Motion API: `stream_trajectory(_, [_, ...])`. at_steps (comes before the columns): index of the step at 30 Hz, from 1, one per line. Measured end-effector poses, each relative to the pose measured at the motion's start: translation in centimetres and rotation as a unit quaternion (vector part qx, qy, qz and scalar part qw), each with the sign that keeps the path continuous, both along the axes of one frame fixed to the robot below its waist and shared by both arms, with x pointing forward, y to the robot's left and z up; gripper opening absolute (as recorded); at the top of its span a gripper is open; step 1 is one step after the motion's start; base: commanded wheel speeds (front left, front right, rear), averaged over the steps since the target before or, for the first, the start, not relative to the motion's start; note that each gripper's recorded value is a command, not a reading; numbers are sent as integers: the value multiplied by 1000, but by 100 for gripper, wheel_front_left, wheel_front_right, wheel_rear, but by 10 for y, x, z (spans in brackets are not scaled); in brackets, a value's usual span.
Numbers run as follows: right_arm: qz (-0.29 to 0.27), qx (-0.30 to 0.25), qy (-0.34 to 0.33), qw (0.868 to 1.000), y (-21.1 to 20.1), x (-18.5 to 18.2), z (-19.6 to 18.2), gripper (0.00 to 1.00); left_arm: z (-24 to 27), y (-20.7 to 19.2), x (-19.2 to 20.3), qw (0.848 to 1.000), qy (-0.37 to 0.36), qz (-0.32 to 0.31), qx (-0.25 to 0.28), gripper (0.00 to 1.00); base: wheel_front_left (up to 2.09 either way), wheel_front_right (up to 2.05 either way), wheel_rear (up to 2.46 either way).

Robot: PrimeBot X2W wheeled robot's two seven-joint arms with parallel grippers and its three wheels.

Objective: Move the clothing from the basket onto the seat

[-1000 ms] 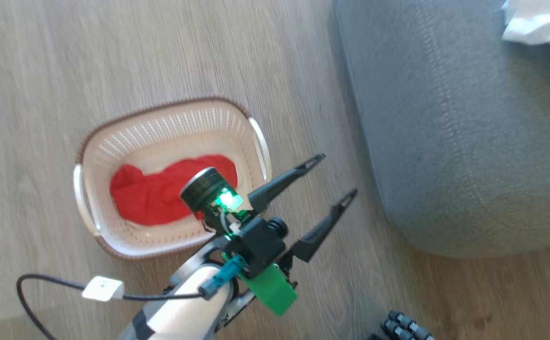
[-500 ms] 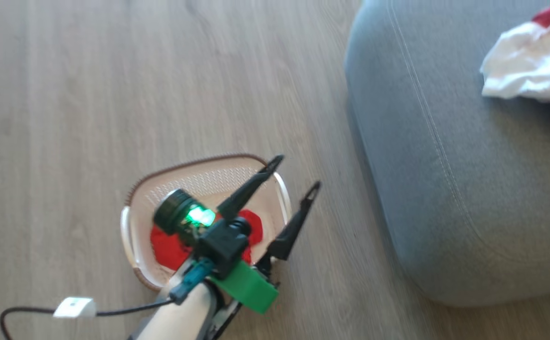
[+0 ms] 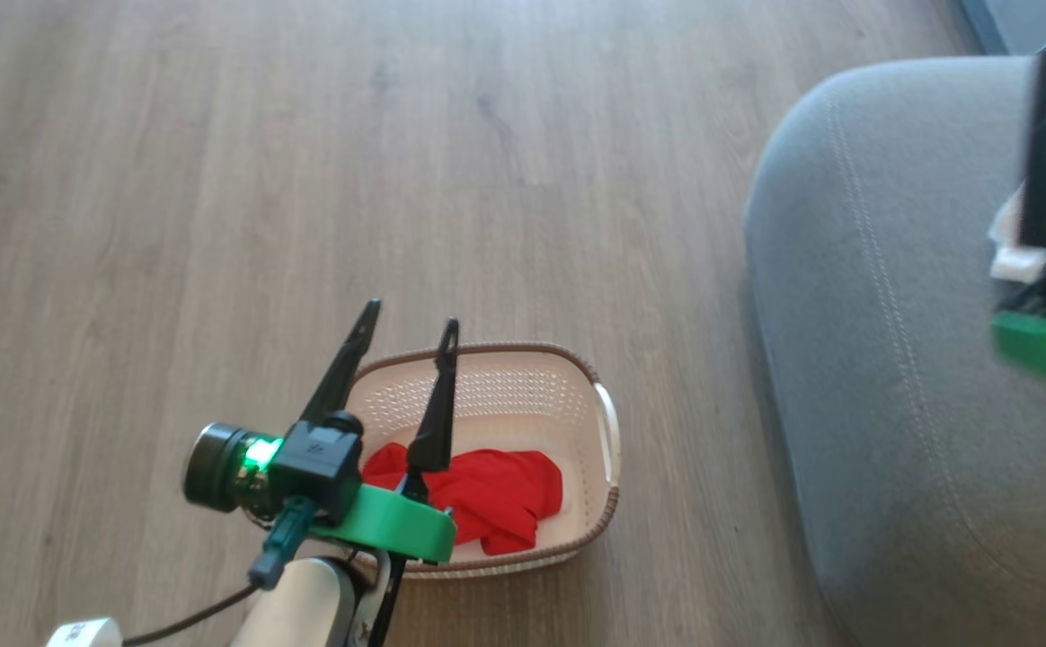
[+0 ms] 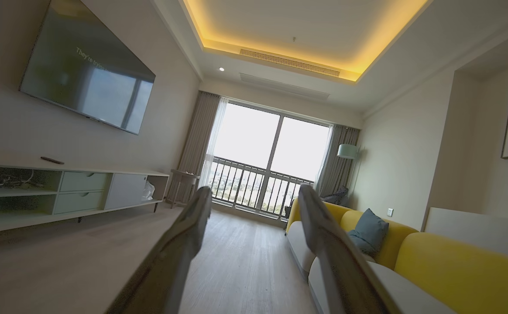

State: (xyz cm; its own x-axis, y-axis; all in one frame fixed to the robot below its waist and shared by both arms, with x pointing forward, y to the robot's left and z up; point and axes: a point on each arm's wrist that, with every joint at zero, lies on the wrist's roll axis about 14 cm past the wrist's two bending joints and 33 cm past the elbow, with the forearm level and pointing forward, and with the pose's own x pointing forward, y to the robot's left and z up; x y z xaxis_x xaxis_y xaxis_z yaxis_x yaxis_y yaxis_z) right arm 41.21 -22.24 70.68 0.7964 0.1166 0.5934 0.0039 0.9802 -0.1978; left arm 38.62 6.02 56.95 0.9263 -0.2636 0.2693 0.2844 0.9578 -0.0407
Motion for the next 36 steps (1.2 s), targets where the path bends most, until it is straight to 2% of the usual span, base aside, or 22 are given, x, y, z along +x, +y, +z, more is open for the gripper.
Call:
stream_trajectory(4, [52,6,29,998,38,-5,-23,100,10,26,-4,998,-12,54,-7,100,0,0,0])
stream_trajectory(7, [88,21,85,992,66,-10,-62,100,10,47,-12,995,-11,98,-9,100,0,0,0])
stream_trajectory(13, [106,64,170,978,85,-14,-119,100,-5,67,-19,991,16,131,-20,100,0,0,0])
stream_trajectory(19, [92,91,252,959,83,-23,-175,100,-32,79,-20,986,54,157,-3,100,0,0,0])
stream_trajectory(24, [89,93,268,955,86,-26,-185,100,-64,85,-27,981,102,166,12,100,0,0,0])
stream_trajectory(29, [76,102,263,956,79,-27,-184,100,-68,89,-26,979,108,172,14,100,0,0,0])
stream_trajectory(36, [78,88,268,956,84,-32,-187,100,-66,90,-26,979,105,173,14,100,0,0,0])
